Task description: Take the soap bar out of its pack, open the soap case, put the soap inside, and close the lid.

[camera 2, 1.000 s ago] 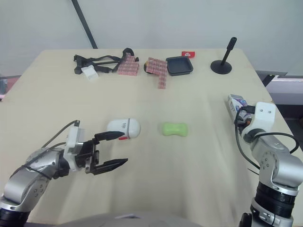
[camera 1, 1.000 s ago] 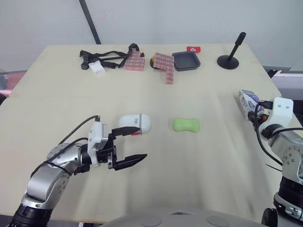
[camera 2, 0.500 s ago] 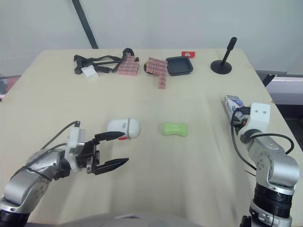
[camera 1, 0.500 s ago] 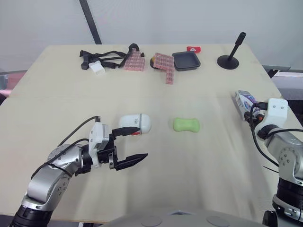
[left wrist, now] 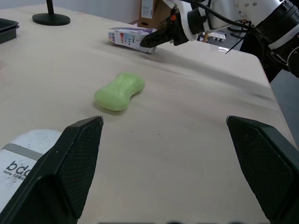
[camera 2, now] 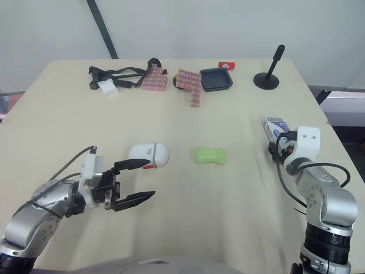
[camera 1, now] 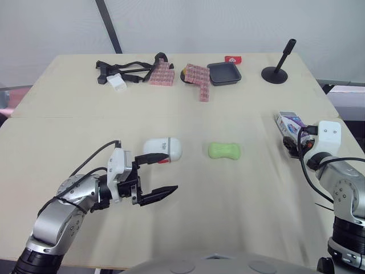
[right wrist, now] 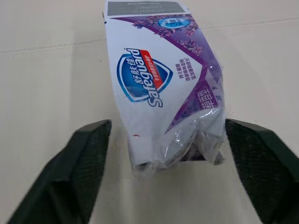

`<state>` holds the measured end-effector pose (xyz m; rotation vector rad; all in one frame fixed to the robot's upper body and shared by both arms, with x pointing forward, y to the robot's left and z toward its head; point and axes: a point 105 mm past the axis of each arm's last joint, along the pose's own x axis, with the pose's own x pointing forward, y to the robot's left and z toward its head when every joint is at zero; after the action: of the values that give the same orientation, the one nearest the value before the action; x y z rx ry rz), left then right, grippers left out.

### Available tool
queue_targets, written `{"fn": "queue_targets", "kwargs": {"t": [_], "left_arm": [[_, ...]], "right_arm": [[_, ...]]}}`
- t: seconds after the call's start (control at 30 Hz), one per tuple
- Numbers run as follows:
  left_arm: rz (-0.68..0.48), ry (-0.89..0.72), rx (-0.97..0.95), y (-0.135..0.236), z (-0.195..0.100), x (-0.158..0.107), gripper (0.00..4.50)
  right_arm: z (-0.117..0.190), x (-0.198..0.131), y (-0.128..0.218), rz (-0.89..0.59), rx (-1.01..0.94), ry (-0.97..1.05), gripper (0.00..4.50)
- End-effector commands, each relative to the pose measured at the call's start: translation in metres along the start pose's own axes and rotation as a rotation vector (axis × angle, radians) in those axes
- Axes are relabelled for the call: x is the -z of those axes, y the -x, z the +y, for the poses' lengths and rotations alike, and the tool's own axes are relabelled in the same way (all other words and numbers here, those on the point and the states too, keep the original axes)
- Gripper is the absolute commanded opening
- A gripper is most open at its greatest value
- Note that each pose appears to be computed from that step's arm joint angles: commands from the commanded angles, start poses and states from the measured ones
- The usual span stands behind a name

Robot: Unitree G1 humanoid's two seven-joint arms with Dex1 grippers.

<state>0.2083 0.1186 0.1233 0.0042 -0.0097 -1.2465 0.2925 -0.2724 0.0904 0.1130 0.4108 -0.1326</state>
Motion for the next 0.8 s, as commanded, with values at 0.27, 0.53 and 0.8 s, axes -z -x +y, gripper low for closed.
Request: {"fn": "queue_targets", "kwargs": {"t": [0.27,0.53,0.8], "left_arm": [[0.011,-0.033,0.016,-0.001,-0.004,-0.001,4.5],[0.025,-0.036,0.023,-0.001,-0.003,0.003,4.5],[0.038,-0.067,0.034,-0.003,0.005,0.002,4.5]], "right_arm": [[-0.012,-0.028,0.02,-0.098,-0.066,0.237,4.41],[0.002,-0.061,0.043,-0.282,-0.395,0.404,4.41],[0.06,-0.024,0.081,-0.356,-0.926,0.456,4.41]]}}
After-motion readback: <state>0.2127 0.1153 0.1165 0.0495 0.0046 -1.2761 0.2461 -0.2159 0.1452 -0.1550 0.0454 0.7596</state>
